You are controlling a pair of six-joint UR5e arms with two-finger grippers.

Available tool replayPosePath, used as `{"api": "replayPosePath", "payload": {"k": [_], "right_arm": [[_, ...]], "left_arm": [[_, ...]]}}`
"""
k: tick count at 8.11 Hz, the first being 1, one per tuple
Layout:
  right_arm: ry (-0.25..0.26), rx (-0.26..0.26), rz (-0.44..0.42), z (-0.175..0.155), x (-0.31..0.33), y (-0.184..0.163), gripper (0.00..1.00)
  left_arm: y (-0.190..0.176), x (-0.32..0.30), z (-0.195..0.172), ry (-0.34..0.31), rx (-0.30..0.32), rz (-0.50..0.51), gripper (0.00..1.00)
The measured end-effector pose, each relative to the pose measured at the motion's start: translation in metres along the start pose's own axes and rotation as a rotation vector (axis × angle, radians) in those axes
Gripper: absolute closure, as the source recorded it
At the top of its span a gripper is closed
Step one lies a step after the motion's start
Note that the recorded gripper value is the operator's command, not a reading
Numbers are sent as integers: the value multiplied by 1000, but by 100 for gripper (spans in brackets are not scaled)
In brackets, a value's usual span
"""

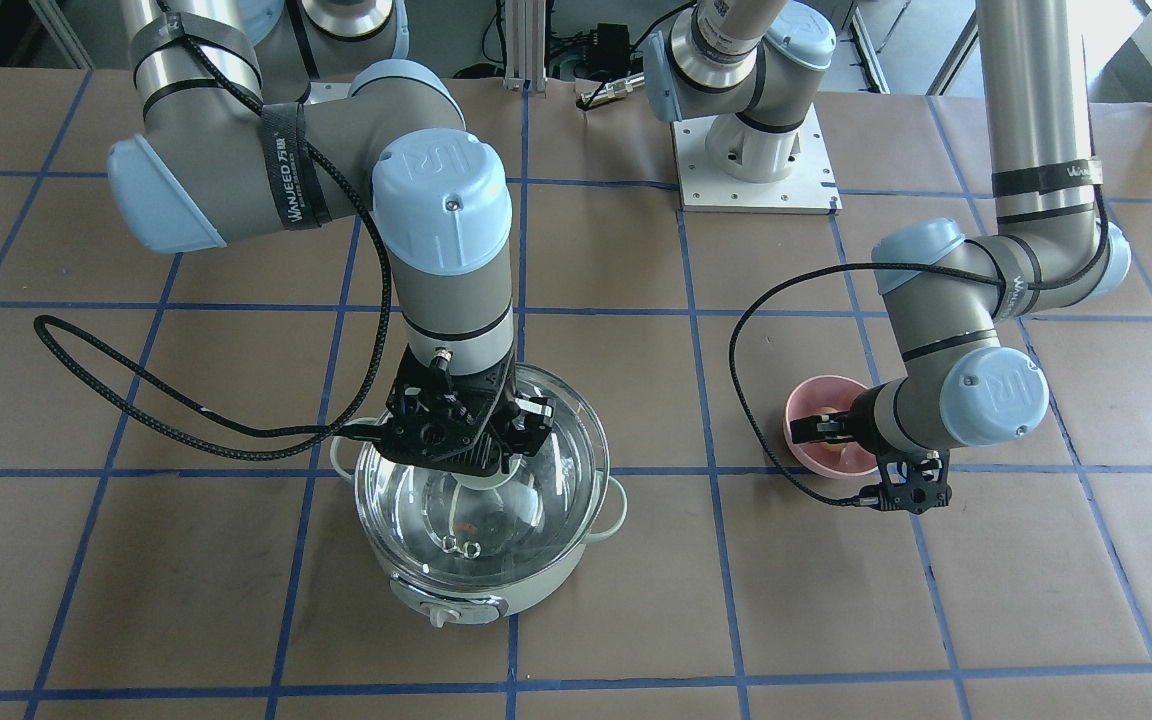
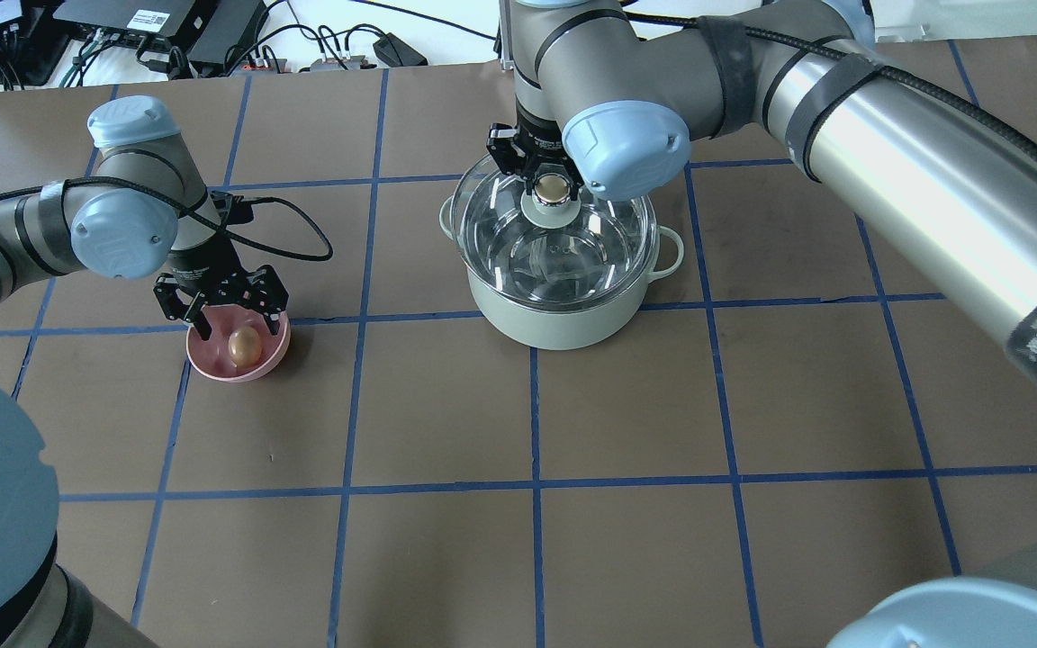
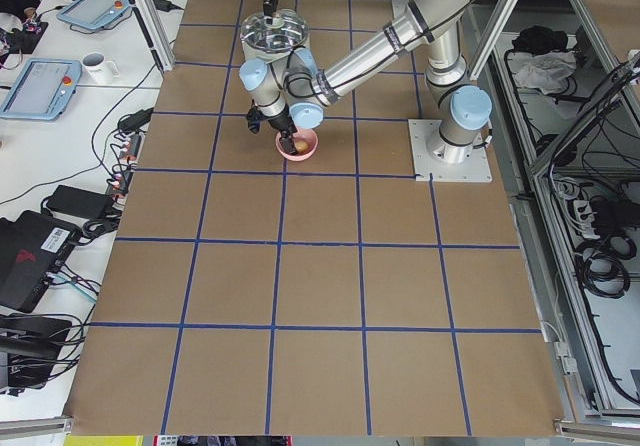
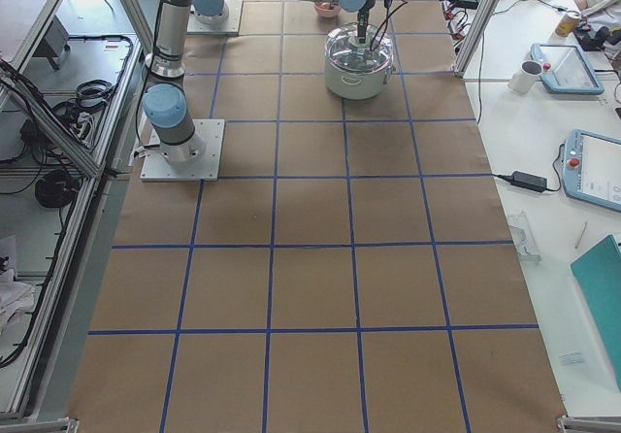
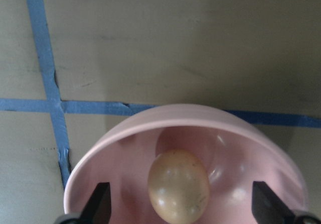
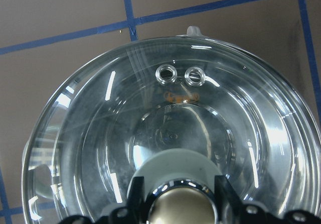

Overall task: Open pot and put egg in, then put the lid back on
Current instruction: 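Lift the glass lid off and set it beyond the pot with the right gripper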

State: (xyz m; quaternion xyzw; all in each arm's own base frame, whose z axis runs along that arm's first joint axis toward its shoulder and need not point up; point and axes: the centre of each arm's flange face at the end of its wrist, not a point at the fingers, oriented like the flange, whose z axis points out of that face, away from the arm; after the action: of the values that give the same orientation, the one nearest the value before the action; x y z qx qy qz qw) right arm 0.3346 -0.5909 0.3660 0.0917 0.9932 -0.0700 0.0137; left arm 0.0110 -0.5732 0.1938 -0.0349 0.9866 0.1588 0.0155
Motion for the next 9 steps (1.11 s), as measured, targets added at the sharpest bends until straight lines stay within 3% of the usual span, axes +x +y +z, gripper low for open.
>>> {"api": "replayPosePath", "payload": {"k": [1,3,4,7,9], "right_arm": [[-5,4,-2,-11,2,-4,100],[9,-7,-34,-30,23,-14,100],[21,-19,-53,-40,49,-26,100],[49,-63,-146,-65,164,-71,100],[60,-82,-226,-70,224,-88,100]], "left_arm": [[-1,0,2,3,-4,1,4],[-3,1,7,7,-15,2,25],[-3,1,10,8,-20,3,27],[-4,1,12,8,-28,5,63],[-4,1,13,11,-30,8,63]]}}
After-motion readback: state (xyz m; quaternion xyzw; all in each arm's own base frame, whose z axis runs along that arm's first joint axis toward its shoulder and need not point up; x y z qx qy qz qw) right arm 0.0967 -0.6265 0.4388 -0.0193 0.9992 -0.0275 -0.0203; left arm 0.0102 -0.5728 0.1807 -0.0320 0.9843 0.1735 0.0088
